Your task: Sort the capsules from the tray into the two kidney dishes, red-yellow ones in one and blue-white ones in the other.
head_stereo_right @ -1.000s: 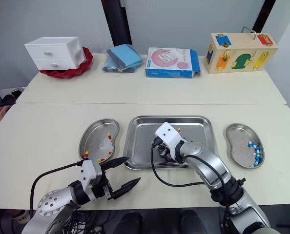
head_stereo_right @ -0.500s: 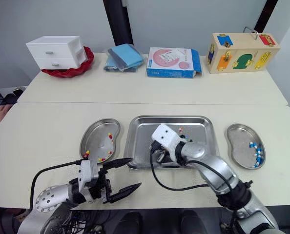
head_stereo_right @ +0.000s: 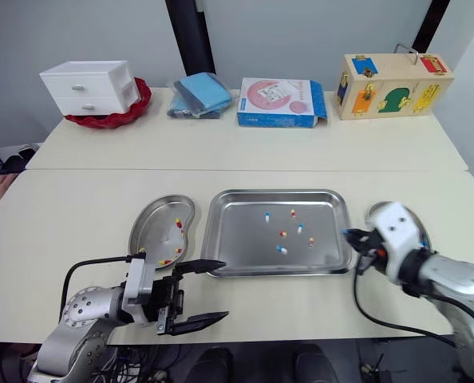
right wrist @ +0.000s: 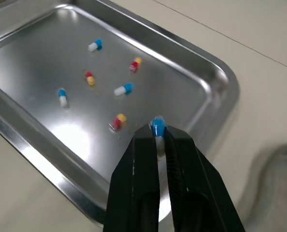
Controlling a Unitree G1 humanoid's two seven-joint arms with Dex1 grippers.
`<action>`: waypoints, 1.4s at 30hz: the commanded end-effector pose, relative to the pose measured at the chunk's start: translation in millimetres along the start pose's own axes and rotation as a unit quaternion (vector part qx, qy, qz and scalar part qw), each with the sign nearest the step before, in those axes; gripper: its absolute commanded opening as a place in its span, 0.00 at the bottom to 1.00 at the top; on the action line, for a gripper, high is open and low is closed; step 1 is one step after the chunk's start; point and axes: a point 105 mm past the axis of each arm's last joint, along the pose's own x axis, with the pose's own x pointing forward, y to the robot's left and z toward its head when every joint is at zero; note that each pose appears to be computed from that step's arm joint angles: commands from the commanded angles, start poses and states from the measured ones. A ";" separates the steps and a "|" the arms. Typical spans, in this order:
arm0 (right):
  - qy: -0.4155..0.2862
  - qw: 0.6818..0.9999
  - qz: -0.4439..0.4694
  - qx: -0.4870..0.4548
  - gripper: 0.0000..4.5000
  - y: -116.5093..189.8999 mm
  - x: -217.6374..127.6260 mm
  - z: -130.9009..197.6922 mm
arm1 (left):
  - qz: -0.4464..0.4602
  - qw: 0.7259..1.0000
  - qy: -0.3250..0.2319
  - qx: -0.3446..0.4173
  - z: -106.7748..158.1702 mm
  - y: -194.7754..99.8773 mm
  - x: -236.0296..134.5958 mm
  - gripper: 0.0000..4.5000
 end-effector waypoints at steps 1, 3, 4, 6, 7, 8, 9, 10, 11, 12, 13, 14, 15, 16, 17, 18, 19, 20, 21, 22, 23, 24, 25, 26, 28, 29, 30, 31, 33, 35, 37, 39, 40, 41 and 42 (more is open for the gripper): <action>0.004 0.999 -0.048 0.011 0.00 -23.0 -19.0 -1.4 | -0.010 1.000 -0.016 0.019 8.4 -1.1 2.4 1.00; 0.027 0.997 -0.074 0.021 0.00 -35.2 -24.9 -13.5 | -0.011 1.000 -0.018 0.019 8.7 -1.9 3.2 1.00; 0.032 0.995 -0.087 0.026 0.00 -40.7 -27.1 -16.8 | -0.012 1.000 -0.019 0.020 8.7 -2.2 3.5 1.00; 0.035 0.993 -0.102 0.038 0.00 -47.4 -29.7 -20.5 | -0.012 1.000 -0.020 0.021 8.7 -2.5 3.9 1.00; 0.037 0.993 -0.105 0.040 0.00 -49.0 -30.4 -21.6 | -0.013 0.999 -0.021 0.021 8.8 -2.6 4.0 1.00; 0.040 0.992 -0.114 0.044 0.00 -51.9 -31.0 -23.9 | -0.013 0.999 -0.022 0.022 9.0 -2.6 4.3 1.00; 0.044 0.990 -0.122 0.048 0.00 -54.8 -31.7 -26.2 | -0.013 0.999 -0.023 0.023 9.3 -2.6 4.6 1.00; 0.050 0.989 -0.129 0.051 0.00 -57.4 -32.4 -28.9 | -0.013 0.999 -0.024 0.023 9.5 -2.6 4.8 1.00; 0.056 0.987 -0.138 0.055 0.00 -60.0 -33.5 -31.8 | -0.013 0.999 -0.024 0.024 9.8 -2.6 4.9 1.00; 0.061 0.986 -0.143 0.058 0.00 -61.5 -34.1 -33.8 | -0.012 0.999 -0.025 0.024 9.9 -2.5 4.9 1.00; 0.065 0.985 -0.148 0.061 0.00 -62.8 -34.3 -35.7 | -0.012 0.999 -0.025 0.025 9.8 -2.3 4.9 1.00; 0.069 0.984 -0.149 0.063 0.00 -63.3 -34.0 -37.0 | -0.012 0.999 -0.025 0.025 9.6 -2.0 4.8 1.00; 0.071 0.984 -0.153 0.064 0.00 -64.8 -33.7 -37.8 | -0.013 0.999 -0.025 0.026 9.3 -1.9 4.8 1.00; 0.074 0.982 -0.160 0.064 0.00 -66.9 -33.7 -39.1 | -0.014 0.999 -0.025 0.026 9.0 -1.6 5.0 1.00; 0.076 0.982 -0.163 0.062 0.08 -68.2 -33.5 -39.8 | -0.014 0.999 -0.025 0.027 8.9 -1.3 5.1 1.00; 0.075 0.981 -0.168 0.062 0.15 -69.8 -33.5 -39.8 | -0.014 0.999 -0.025 0.027 8.7 -0.9 5.4 1.00; 0.074 0.980 -0.174 0.065 0.19 -71.7 -33.6 -39.8 | -0.015 0.999 -0.025 0.028 8.5 -0.6 5.6 1.00; 0.075 0.979 -0.177 0.064 0.24 -73.0 -33.8 -39.7 | -0.015 0.999 -0.025 0.029 8.4 -0.3 5.8 1.00; 0.073 0.979 -0.179 0.064 0.30 -74.0 -33.6 -39.0 | -0.015 0.999 -0.025 0.029 8.2 0.1 6.0 1.00; 0.071 0.979 -0.179 0.064 0.36 -74.4 -33.2 -38.0 | -0.015 0.999 -0.024 0.030 7.9 0.4 5.9 1.00; 0.070 0.979 -0.178 0.063 0.41 -74.5 -32.9 -37.3 | -0.015 0.999 -0.024 0.031 7.5 0.7 5.8 1.00; 0.070 0.980 -0.178 0.063 0.49 -74.5 -32.6 -36.7 | -0.015 0.999 -0.023 0.031 7.2 0.9 5.7 1.00; 0.068 0.980 -0.177 0.063 0.54 -74.2 -32.3 -36.0 | -0.015 0.999 -0.023 0.031 6.9 0.9 5.4 1.00; 0.068 0.980 -0.177 0.061 0.59 -73.9 -32.1 -35.5 | -0.014 0.999 -0.023 0.032 6.6 0.9 5.2 1.00; 0.067 0.980 -0.177 0.059 0.72 -74.0 -32.1 -34.3 | -0.014 0.999 -0.022 0.033 6.1 1.0 5.1 1.00; 0.066 0.980 -0.179 0.057 0.79 -74.3 -32.2 -33.6 | -0.014 0.999 -0.022 0.033 5.9 0.9 5.1 1.00; 0.066 0.980 -0.180 0.055 0.88 -74.6 -32.3 -33.2 | -0.014 0.999 -0.022 0.034 5.8 0.9 5.1 1.00; 0.065 0.980 -0.180 0.053 0.96 -74.5 -32.4 -32.7 | -0.013 0.999 -0.022 0.034 5.6 1.0 4.9 1.00; 0.064 0.981 -0.179 0.045 0.99 -74.0 -32.8 -32.0 | -0.011 0.999 -0.022 0.035 5.3 1.1 4.2 1.00; 0.061 0.982 -0.176 0.036 0.99 -72.8 -33.0 -31.2 | -0.007 0.999 -0.021 0.036 5.1 1.8 3.2 1.00; 0.056 0.984 -0.168 0.025 0.99 -69.8 -33.1 -30.3 | 0.002 0.999 -0.019 0.036 5.5 3.0 1.6 1.00; 0.052 0.985 -0.164 0.006 0.99 -67.2 -34.4 -31.1 | 0.022 0.999 -0.014 0.033 7.5 5.5 -2.1 1.00; 0.046 0.986 -0.160 -0.003 0.99 -65.6 -35.3 -31.4 | 0.039 0.999 -0.010 0.033 9.2 7.8 -5.3 1.00; 0.025 0.988 -0.154 -0.022 0.99 -63.6 -35.2 -27.7 | 0.060 0.998 -0.003 0.028 9.9 11.0 -9.0 1.00; 0.015 0.988 -0.148 -0.038 0.99 -61.4 -35.8 -26.5 | 0.083 0.996 0.010 0.023 9.9 14.5 -13.0 1.00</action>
